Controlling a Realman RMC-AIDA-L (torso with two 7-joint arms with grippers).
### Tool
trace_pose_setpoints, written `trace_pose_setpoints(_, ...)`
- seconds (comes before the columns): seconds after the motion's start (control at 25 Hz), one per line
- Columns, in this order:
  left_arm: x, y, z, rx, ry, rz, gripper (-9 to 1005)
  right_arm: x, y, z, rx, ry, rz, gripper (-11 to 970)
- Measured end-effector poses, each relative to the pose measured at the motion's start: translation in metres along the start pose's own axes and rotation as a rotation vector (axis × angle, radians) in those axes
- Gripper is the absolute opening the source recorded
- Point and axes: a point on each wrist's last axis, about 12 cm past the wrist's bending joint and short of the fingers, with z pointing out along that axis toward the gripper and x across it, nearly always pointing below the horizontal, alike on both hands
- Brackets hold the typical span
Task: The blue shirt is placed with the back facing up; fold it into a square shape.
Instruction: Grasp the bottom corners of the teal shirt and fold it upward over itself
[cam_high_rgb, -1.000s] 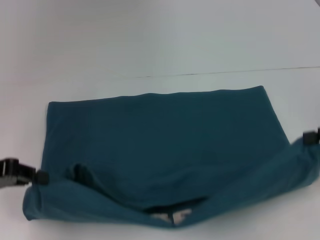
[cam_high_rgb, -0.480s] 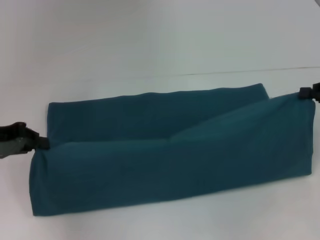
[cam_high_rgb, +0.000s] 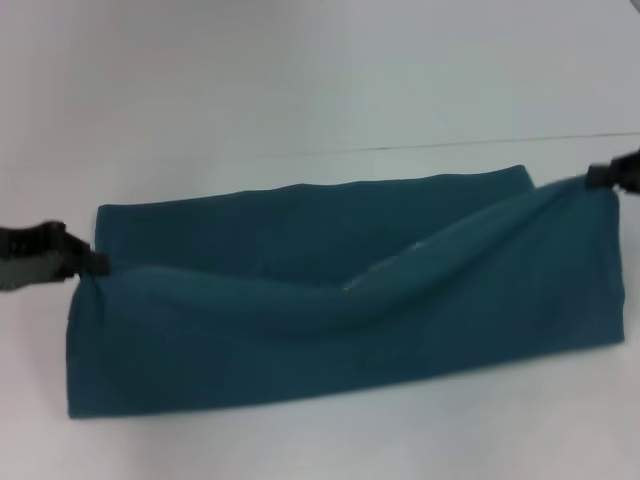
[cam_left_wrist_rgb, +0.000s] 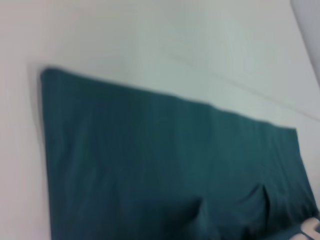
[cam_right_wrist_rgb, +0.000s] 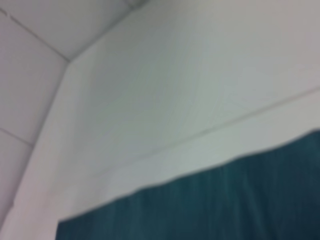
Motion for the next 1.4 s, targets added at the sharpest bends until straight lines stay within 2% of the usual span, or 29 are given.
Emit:
trace_pose_setpoints(0.16, -0.017, -0.005, 0.007, -0.046, -0.060, -0.020, 65, -0.012, -0.001, 0.005, 0.041, -0.087, -0.004, 39)
trace_pose_setpoints(0.44, -0.023, -0.009, 0.050, -0.142, -0.134, 0.000, 71, 0.008, -0.008, 0.068, 0.215, -0.132, -0.042, 40)
trace_pose_setpoints(0.6, -0.024, -0.011, 0.055, -0.155, -0.160, 0.002, 74, 0.009, -0.006, 0.077, 0.242, -0.143, -0.059, 39)
trace_pose_setpoints(0.72, -0.028, -0.015, 0.052, -0.136, -0.185, 0.008, 77, 0.004, -0.004, 0.077, 0.249, -0.161, -0.065, 41)
trace_pose_setpoints(0.92, -0.046, -0.025, 0.047, -0.123, -0.262, 0.011, 81, -0.020, 0.005, 0.075, 0.265, -0.245, -0.092, 53)
trace_pose_setpoints(1.04, -0.052, -0.027, 0.060, -0.156, -0.267, 0.013, 83, -0.026, 0.009, 0.089, 0.312, -0.270, -0.122, 60)
trace_pose_setpoints(1.24, -0.051, -0.024, 0.082, -0.234, -0.271, 0.032, 87, -0.019, 0.022, 0.124, 0.405, -0.246, -0.236, 72)
trace_pose_setpoints(1.4, -0.047, -0.023, 0.086, -0.241, -0.279, 0.029, 91, -0.020, 0.027, 0.130, 0.423, -0.254, -0.269, 82)
